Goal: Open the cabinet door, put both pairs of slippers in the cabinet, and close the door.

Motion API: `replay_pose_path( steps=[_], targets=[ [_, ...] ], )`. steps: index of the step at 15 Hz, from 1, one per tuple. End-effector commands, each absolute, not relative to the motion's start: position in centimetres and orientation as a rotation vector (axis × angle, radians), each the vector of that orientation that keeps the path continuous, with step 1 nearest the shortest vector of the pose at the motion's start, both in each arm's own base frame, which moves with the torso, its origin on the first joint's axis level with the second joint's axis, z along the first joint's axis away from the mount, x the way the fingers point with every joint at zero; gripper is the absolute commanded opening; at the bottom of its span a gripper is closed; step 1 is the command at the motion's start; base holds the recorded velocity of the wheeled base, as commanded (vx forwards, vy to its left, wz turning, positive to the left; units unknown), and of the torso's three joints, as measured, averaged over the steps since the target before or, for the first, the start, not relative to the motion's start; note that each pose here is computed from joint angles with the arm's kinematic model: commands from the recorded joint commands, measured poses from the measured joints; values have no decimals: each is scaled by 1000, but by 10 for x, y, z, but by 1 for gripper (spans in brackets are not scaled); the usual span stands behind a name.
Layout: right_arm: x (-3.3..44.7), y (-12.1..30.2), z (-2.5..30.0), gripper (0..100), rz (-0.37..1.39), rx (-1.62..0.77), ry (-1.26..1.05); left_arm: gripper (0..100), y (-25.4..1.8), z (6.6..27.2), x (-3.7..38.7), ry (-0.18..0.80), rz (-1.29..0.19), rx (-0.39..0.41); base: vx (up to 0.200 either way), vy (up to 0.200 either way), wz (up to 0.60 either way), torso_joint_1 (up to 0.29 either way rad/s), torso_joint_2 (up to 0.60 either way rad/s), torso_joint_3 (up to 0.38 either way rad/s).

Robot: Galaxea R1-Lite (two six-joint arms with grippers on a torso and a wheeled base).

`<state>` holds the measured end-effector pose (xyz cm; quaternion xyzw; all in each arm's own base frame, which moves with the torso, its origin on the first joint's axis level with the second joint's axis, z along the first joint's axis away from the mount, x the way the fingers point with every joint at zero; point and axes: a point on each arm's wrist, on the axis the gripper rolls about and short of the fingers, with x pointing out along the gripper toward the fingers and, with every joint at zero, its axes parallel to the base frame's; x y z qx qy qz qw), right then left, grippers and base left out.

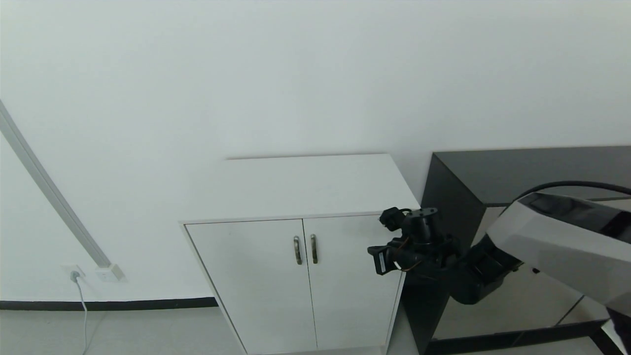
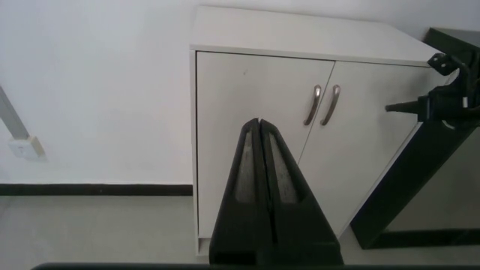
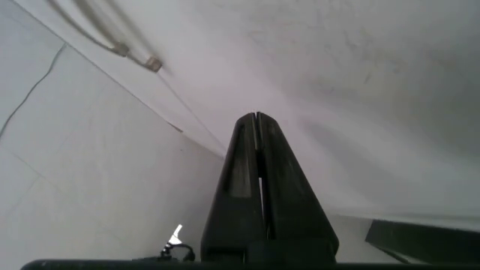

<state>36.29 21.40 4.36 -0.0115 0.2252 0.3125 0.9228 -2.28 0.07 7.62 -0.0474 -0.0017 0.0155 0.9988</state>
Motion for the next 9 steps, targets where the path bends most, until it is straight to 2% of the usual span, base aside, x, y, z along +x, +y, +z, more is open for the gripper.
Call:
replay_pose_path(
  steps=[1,5,9],
  targets=[
    [308,184,105,0,658,-26,371,0,1,76,-23,-3,32,-95,0,0,0,0,0,0],
    [233,136,154,0,645,-29,271,0,1,76,-23,-3,29,-95,0,0,0,0,0,0],
    [206,76,162,0,374,-45,227,0,1,76,-23,-3,31,-97,0,0,0,0,0,0]
  ],
)
